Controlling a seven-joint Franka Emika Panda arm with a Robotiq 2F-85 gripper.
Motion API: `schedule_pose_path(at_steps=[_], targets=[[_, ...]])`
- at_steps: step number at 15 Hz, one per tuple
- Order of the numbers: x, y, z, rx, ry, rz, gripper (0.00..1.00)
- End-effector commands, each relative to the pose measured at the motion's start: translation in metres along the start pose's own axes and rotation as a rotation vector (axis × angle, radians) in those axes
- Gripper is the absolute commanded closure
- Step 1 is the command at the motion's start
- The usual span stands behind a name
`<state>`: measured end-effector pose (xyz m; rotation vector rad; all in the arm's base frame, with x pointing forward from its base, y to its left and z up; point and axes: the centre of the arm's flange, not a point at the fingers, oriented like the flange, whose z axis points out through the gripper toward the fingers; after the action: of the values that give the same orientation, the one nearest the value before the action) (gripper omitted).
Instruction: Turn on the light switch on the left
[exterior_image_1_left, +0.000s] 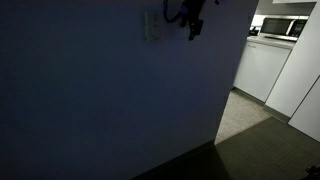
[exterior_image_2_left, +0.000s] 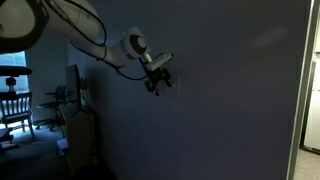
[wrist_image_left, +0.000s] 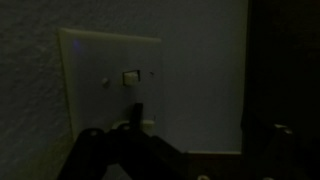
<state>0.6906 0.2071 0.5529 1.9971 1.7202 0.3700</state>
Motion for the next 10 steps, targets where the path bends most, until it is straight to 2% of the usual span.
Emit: schedule_pose_path(at_steps=[1, 5, 10], targets=[[-0.002, 0.004, 0.012, 0.031, 0.03, -0.007, 0.0], [-0.011, 0.003, 0.022, 0.081, 0.047, 0.034, 0.0], [0.0, -0.005, 0.039, 0.174, 0.047, 0.044, 0.0]])
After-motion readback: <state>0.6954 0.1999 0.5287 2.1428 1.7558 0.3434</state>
